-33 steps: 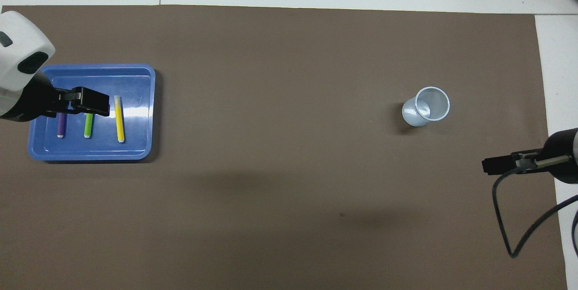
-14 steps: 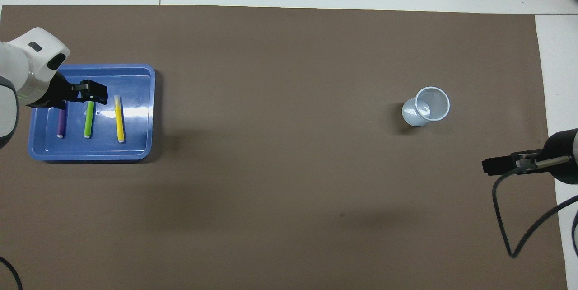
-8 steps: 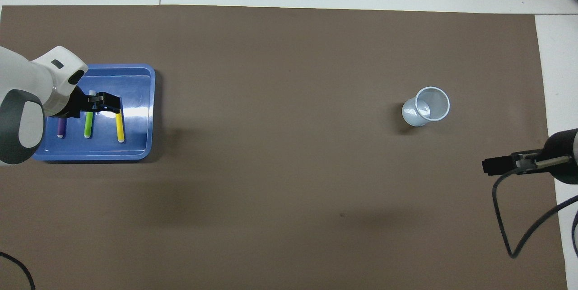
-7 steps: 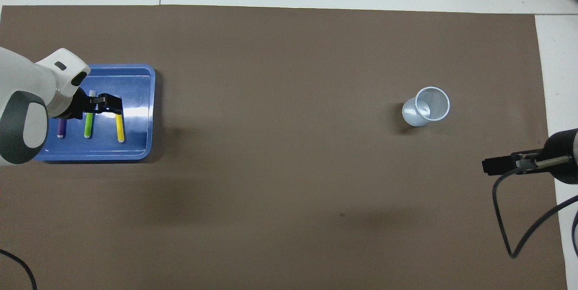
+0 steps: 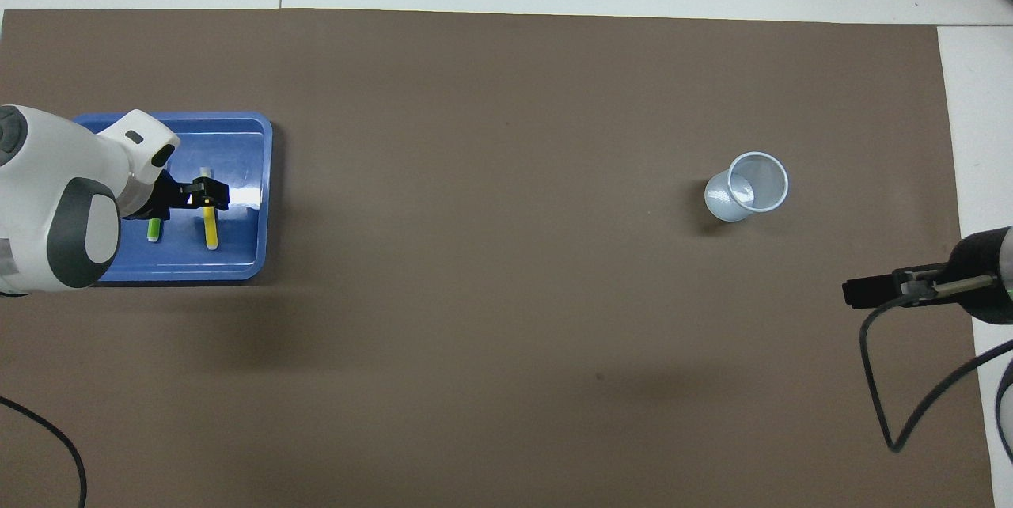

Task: Transfer and insert pens with both arms
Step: 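Close the left gripper on the yellow pen in the tray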

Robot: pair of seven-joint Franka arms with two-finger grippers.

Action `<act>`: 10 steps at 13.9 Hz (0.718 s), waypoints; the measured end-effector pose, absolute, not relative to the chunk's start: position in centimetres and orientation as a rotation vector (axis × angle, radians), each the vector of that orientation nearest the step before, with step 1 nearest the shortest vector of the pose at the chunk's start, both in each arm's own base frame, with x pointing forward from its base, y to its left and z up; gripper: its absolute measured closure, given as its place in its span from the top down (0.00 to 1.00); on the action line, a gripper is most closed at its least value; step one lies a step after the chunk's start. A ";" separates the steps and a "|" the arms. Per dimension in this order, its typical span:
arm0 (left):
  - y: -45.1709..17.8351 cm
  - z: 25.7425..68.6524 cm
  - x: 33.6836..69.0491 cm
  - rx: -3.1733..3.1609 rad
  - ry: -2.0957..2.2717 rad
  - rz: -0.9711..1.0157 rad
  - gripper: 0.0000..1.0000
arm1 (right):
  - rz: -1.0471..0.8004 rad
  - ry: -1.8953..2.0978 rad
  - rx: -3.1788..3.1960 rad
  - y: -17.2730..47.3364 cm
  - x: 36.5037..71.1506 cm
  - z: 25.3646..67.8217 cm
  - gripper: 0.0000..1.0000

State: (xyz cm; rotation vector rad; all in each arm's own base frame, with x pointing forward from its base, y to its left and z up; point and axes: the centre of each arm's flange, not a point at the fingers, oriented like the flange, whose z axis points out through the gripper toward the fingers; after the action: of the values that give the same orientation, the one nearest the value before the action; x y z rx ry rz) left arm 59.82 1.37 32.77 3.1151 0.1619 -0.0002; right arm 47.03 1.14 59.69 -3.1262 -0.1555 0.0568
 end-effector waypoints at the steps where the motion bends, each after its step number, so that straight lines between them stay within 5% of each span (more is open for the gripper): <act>1: 1.2 32.8 59.8 3.114 0.165 0.001 0.88 | 0.058 -0.155 -3.126 1.1 47.0 59.6 1.00; 2: 1.0 32.8 59.8 3.113 0.163 0.003 0.81 | 0.059 -0.155 -3.127 1.1 46.9 59.5 1.00; 10: 1.1 30.7 59.9 3.121 0.143 0.031 0.81 | 0.059 -0.155 -3.127 1.1 46.8 59.5 1.00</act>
State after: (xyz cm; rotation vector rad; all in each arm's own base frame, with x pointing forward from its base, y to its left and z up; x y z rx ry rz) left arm 59.87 1.09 30.73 3.1213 0.1431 0.0305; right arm 46.76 1.15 59.51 -3.1274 -0.1546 0.0587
